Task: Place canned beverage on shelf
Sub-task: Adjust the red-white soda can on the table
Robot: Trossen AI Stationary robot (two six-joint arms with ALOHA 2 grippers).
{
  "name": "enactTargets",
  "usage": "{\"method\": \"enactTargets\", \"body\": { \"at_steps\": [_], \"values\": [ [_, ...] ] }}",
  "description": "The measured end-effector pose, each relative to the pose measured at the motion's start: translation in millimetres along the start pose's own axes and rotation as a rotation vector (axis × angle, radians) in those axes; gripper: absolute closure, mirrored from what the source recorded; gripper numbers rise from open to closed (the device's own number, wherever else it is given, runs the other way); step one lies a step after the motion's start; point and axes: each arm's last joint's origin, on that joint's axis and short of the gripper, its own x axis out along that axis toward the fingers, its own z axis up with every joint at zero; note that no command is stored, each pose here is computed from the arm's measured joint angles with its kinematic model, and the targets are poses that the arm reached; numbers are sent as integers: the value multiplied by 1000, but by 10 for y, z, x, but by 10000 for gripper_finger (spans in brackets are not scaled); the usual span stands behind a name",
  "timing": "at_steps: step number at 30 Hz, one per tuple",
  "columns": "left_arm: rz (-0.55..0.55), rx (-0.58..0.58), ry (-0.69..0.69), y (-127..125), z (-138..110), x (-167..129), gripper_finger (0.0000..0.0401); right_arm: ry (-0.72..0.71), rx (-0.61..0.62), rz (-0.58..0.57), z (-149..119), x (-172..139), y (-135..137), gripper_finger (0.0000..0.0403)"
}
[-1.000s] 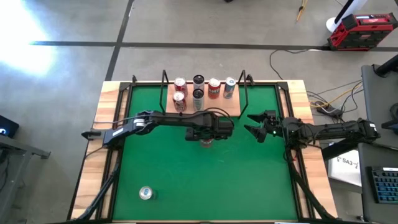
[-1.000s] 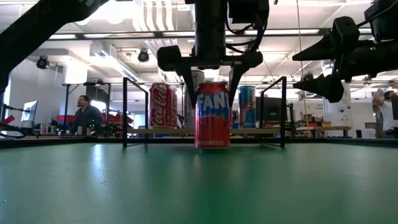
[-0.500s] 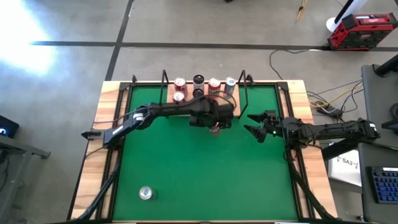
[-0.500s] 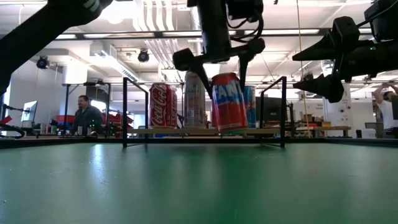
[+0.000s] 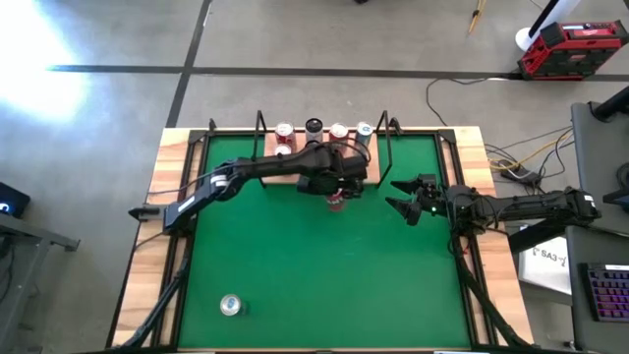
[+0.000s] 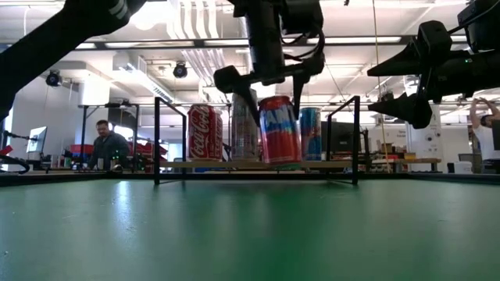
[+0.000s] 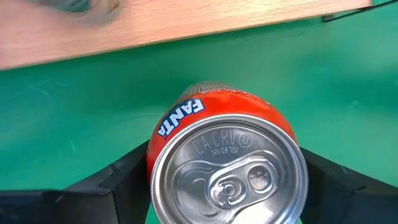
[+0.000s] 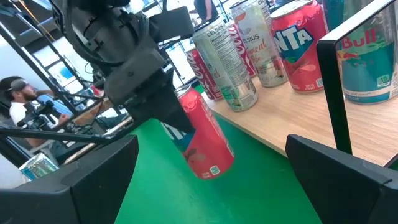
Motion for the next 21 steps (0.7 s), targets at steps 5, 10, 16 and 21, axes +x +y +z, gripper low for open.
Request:
{"method": "enactTargets", "body": {
  "at_steps": [5,10,16,21],
  "values": [
    [40,-5,9,5,-2,118,117,0,0,0,0,0,0,3],
    [68,-4,17,2,-1,240,115,0,0,0,0,0,0,3],
    [60,-19,13,-2,20,249,113,0,0,0,0,0,0,3],
    [60,-52,17,-4,14,237,76,0,0,0,1,0,0,3]
  ]
}}
